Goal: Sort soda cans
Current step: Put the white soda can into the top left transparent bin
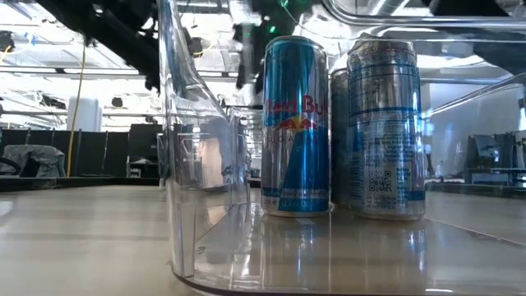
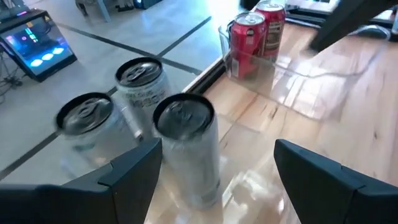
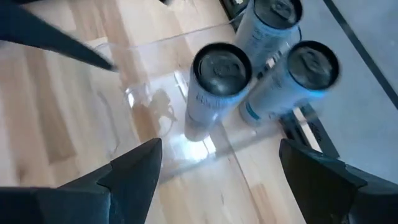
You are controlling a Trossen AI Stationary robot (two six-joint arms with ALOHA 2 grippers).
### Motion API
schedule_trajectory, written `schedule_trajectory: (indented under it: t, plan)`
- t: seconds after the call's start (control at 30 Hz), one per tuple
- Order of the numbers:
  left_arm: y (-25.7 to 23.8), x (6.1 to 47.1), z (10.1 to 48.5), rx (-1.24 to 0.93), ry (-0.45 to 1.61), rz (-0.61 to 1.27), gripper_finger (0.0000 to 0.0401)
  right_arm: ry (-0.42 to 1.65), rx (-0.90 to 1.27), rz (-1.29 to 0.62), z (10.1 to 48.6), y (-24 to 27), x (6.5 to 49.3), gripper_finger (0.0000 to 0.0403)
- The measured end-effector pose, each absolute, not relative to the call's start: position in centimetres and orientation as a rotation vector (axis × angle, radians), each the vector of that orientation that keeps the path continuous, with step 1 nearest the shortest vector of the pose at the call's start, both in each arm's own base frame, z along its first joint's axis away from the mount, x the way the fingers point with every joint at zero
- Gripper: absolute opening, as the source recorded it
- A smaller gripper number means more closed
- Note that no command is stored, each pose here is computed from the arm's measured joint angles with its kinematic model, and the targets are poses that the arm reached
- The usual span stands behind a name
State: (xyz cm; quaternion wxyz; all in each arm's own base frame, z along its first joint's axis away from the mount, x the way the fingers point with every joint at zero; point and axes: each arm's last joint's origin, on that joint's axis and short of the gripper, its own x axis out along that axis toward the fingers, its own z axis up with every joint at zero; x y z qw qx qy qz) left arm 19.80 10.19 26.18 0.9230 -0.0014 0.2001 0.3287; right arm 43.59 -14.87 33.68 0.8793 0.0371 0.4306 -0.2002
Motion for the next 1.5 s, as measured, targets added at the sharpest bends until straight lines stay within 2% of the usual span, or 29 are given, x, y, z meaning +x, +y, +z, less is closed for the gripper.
schedule_trajectory:
  t: [0.27,0.57,0.83,1.17,1.5]
  plan:
    - [11.8,23.3,24.5,-0.027,0.32,0.677,0.0306,0.872,0.089,-0.421,39.3,-13.2,38.9,0.0342]
    - [12.6,24.1,26.6,-0.128,0.252,0.711,0.0306,0.806,0.081,-0.42,42.9,-11.9,35.6,0.0342]
    - [14.0,23.2,26.3,-0.182,0.327,0.782,0.0306,0.824,0.082,-0.421,43.1,-11.8,35.1,0.0342]
    - [14.7,22.7,26.2,-0.338,0.28,0.842,0.0306,0.816,0.081,-0.445,43.1,-12.9,34.8,0.0342]
    - [14.1,22.8,25.8,-0.295,0.359,0.816,0.0306,0.834,0.081,-0.46,43.0,-13.7,34.4,0.0342]
